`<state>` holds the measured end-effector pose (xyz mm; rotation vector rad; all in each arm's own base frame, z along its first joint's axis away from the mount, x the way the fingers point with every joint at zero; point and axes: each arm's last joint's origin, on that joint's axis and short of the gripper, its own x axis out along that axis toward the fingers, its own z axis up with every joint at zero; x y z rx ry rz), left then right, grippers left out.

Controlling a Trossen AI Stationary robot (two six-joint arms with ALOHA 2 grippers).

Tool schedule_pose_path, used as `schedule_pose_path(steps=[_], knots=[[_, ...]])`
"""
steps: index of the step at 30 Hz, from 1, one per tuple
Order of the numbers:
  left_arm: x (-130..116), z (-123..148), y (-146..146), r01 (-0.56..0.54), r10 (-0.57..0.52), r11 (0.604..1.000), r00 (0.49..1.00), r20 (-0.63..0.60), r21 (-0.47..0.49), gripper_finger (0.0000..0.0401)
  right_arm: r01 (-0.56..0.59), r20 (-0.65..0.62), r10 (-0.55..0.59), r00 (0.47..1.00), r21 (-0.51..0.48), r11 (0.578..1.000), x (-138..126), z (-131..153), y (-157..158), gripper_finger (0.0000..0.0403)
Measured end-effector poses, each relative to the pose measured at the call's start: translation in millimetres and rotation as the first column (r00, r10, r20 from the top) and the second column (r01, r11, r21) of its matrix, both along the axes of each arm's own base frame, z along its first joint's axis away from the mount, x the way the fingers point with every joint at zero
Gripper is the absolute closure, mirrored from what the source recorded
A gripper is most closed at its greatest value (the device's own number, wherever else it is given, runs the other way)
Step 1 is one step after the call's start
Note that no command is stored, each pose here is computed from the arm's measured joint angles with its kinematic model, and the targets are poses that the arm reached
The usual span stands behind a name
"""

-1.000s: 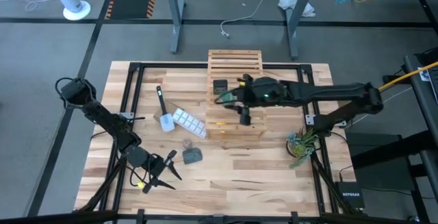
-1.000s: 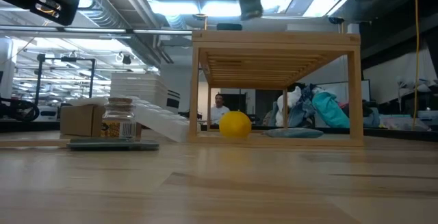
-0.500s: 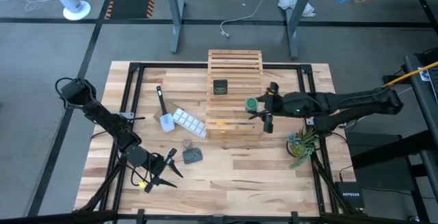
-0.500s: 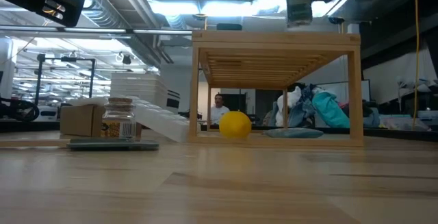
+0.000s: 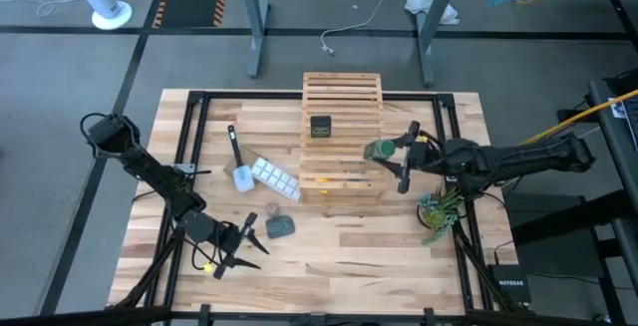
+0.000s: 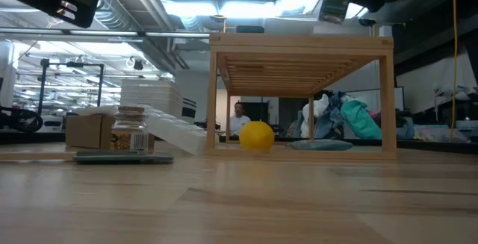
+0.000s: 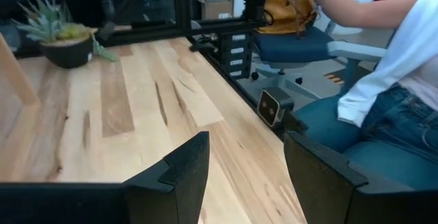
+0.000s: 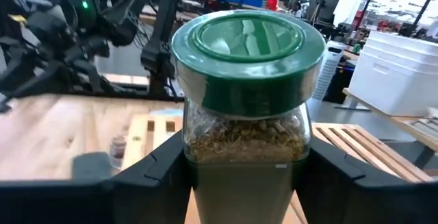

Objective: Shelf spices
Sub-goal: Put the green seasoning bottle on the shelf

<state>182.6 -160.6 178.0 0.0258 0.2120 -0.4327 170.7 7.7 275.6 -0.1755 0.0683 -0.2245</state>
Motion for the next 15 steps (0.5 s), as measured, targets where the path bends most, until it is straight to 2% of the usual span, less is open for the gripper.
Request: schedule_pose_path(steps=[6, 15], knots=[[0.6, 3.9, -0.4, 0.006, -0.007, 1.0, 0.999, 0.054, 0.022, 0.0219, 0.063, 0.007, -0.063, 0.998, -0.015, 0.998, 4.0, 0.0, -16.3, 0.0199], [0.5, 3.3, -0.4, 0.008, -0.01, 0.999, 0.999, 0.053, 0.035, 0.0219, 0.04, -0.018, -0.039, 0.999, 0.059, 0.997, 9.6, -7.3, -48.9, 0.0199]])
